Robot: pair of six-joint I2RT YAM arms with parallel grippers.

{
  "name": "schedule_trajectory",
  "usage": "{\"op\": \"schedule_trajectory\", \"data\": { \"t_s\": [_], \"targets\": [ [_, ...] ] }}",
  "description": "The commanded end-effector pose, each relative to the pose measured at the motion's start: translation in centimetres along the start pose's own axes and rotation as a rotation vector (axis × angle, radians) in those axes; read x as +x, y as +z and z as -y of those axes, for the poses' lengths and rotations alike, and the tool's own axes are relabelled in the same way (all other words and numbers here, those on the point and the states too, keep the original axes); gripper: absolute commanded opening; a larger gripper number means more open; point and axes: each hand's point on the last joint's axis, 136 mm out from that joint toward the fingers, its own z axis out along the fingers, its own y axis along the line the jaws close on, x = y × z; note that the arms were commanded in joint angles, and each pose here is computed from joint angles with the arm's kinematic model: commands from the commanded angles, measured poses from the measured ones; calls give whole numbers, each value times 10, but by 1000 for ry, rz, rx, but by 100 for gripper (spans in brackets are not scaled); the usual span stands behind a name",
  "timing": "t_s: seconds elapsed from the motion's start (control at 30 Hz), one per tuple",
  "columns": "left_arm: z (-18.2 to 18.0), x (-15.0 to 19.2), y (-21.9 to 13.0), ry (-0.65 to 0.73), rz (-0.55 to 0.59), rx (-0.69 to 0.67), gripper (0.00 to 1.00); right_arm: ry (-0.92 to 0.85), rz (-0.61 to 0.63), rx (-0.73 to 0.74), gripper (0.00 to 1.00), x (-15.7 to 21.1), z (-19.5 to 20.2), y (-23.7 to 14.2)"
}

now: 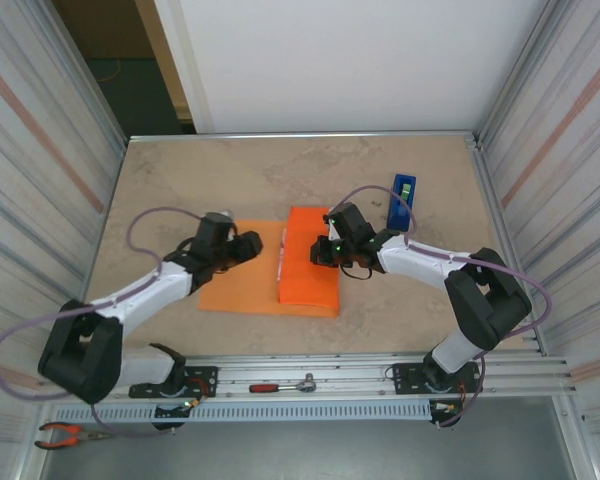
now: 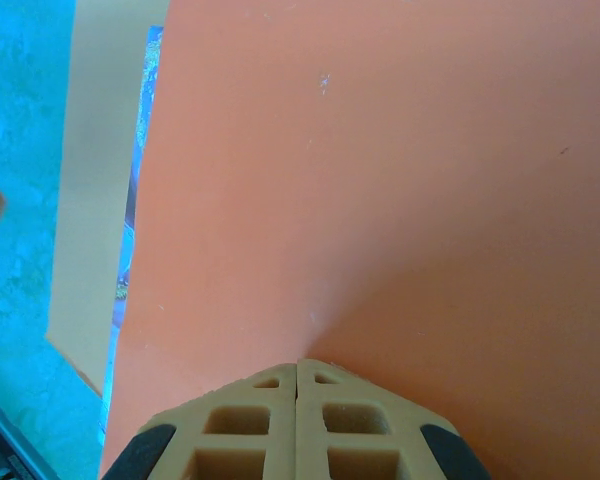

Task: Wrap the gift box in paper

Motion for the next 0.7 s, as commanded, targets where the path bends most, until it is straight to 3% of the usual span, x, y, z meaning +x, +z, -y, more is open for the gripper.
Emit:
{"op": "schedule_trajectory", "data": {
  "t_s": [0.0,0.17,0.67],
  "targets": [
    [-53,8,-12,-93,-25,-109,66,20,-59,120,0,21,38,7],
    [-92,4,-17,-220,-3,-144,68,19,-66,123,0,23,39,9],
    [-122,30,3,-213,-83,-234,70,11,-71,118,0,25,35,10]
  ]
}}
